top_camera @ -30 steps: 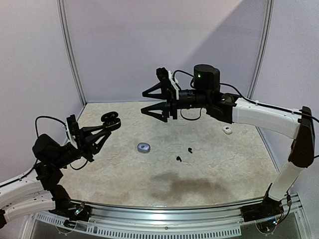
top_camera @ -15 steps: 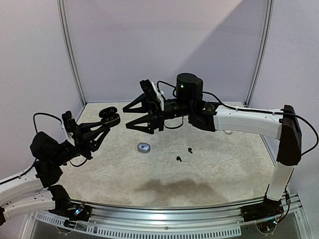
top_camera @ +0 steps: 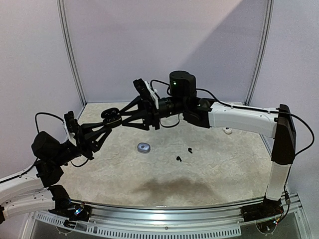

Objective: Insert the wireless bluetooth earbuds into the charging case
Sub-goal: Pass from the left arm to the right, then pass from the right arm to the left, then pick up the right earbud from the center of the board, then insert the right earbud into the right side groove of the charging case.

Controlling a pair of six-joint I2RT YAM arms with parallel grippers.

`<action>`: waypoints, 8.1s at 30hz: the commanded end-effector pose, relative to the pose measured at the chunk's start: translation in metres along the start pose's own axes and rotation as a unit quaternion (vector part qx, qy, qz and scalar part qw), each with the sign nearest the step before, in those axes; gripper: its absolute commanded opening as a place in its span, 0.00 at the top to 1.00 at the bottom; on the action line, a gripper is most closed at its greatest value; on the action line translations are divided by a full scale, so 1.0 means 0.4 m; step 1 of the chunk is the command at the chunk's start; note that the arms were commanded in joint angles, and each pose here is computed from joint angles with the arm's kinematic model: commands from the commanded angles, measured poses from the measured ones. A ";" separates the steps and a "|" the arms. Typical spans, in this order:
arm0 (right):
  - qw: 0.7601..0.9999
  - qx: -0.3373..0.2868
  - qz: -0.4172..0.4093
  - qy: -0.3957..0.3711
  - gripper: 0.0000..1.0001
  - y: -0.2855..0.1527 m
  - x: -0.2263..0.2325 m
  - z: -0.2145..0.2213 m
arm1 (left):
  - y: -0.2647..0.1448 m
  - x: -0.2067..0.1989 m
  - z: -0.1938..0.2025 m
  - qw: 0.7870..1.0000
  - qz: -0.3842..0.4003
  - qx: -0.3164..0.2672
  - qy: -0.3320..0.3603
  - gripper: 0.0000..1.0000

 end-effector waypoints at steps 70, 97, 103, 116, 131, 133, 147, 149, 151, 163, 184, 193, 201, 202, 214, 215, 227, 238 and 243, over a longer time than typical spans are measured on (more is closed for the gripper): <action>0.999 0.046 -0.024 -0.002 0.95 0.032 0.021 0.004 | 0.038 -0.015 -0.003 1.000 -0.002 0.013 -0.004 0.79; 0.884 0.305 0.292 0.200 0.44 -0.181 -0.078 0.107 | 0.010 0.012 0.025 0.996 -0.087 0.015 -0.019 1.00; 0.697 0.521 0.361 0.336 0.51 -0.229 -0.064 0.318 | 0.004 0.012 0.036 0.996 -0.087 0.019 -0.019 1.00; 0.578 0.598 0.342 0.437 0.51 -0.209 -0.039 0.538 | 0.000 0.008 0.046 0.997 -0.077 0.027 -0.014 1.00; 0.527 0.624 0.340 0.465 0.62 -0.222 -0.001 0.608 | -0.003 0.005 0.050 0.997 -0.070 0.030 -0.013 1.00; 0.522 0.630 0.343 0.462 0.62 -0.226 0.002 0.613 | -0.003 0.005 0.049 0.997 -0.070 0.030 -0.013 1.00; 0.502 0.647 0.340 0.463 0.72 -0.238 0.021 0.642 | -0.002 0.005 0.049 0.997 -0.068 0.031 -0.010 1.00; 0.503 0.645 0.340 0.463 0.72 -0.239 0.023 0.641 | -0.001 0.004 0.049 0.997 -0.067 0.031 -0.007 1.00; 0.503 0.645 0.340 0.464 0.73 -0.238 0.024 0.639 | -0.001 0.004 0.049 0.997 -0.066 0.031 -0.007 1.00; 0.587 0.583 0.381 0.413 1.00 -0.225 -0.049 0.496 | -0.001 0.007 0.049 0.997 -0.073 0.028 0.001 1.00; 0.971 -0.038 0.197 -0.132 1.00 -0.032 0.098 -0.129 | 0.012 -0.003 0.044 0.998 -0.045 0.029 0.040 1.00; 0.973 -0.013 0.147 -0.176 1.00 0.013 0.118 -0.088 | 0.012 -0.009 0.044 0.998 -0.033 0.025 0.052 1.00; 0.973 0.032 0.141 -0.178 1.00 0.045 0.101 -0.042 | 0.014 -0.011 0.043 0.998 -0.030 0.024 0.045 1.00; 0.972 0.036 0.144 -0.180 1.00 0.045 0.099 -0.038 | 0.013 -0.011 0.042 0.998 -0.030 0.024 0.045 1.00; 0.965 0.064 0.171 -0.190 1.00 0.041 0.088 -0.035 | 0.014 -0.011 0.045 0.998 -0.031 0.025 0.043 1.00; 0.964 0.066 0.174 -0.190 1.00 0.041 0.088 -0.034 | 0.013 -0.010 0.046 0.998 -0.031 0.026 0.043 1.00; 0.961 0.089 0.176 -0.193 0.98 0.046 0.081 -0.010 | 0.014 -0.011 0.042 0.998 -0.033 0.020 0.047 1.00; 0.955 0.121 0.197 -0.185 0.80 0.061 0.063 0.021 | 0.015 -0.011 0.038 0.998 -0.032 0.017 0.049 1.00; 0.953 0.129 0.200 -0.186 0.79 0.065 0.059 0.026 | 0.015 -0.011 0.038 0.998 -0.032 0.017 0.050 1.00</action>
Point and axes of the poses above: each gripper's point midway between its finger pads, its own y axis out along the fingers, its own x axis along the line the jaws close on, z = x × y, the point moved 10 cm from there along -y, back along the fingers, and after that the axes turned 8 degrees about -y, right-handed, at the moved point
